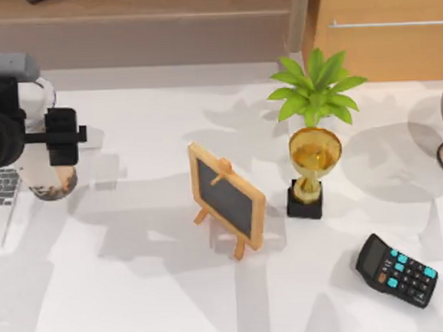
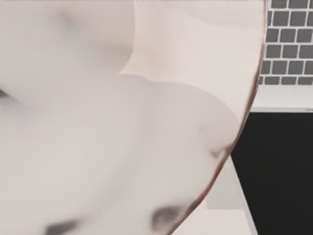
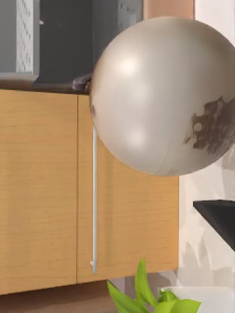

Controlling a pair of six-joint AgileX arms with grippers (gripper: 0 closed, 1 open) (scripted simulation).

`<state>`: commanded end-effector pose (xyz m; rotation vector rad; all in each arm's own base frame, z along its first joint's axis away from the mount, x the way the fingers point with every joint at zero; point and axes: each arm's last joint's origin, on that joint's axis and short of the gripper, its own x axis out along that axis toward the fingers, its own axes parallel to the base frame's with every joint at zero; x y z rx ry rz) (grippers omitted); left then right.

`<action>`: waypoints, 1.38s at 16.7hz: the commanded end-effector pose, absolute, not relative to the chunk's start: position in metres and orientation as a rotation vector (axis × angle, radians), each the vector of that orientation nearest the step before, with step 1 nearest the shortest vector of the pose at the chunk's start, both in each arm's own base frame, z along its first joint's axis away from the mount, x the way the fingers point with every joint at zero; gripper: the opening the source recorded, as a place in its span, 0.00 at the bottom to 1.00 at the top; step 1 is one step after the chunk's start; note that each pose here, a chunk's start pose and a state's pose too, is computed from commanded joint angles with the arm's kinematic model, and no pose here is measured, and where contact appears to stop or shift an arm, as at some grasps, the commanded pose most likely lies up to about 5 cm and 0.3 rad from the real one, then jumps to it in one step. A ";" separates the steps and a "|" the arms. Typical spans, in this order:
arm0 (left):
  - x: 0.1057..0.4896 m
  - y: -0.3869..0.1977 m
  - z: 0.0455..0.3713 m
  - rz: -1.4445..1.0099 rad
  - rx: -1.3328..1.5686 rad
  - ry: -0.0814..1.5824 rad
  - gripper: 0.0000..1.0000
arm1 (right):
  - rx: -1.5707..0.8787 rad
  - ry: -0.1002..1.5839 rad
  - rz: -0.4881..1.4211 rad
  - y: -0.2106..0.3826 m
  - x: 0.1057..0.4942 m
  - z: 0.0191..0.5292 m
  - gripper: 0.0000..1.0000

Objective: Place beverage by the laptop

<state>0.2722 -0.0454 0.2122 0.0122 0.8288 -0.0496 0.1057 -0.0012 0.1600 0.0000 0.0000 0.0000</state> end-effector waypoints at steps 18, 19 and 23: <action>0.275 -0.044 0.200 -0.046 0.001 0.759 0.00 | 0.000 0.000 0.000 -0.001 0.106 0.160 1.00; 0.274 -0.044 0.195 -0.046 0.003 0.776 0.00 | 0.000 0.000 0.000 -0.001 0.106 0.160 1.00; 0.271 -0.044 0.182 -0.046 0.009 0.829 0.00 | 0.000 0.000 0.000 -0.001 0.106 0.160 1.00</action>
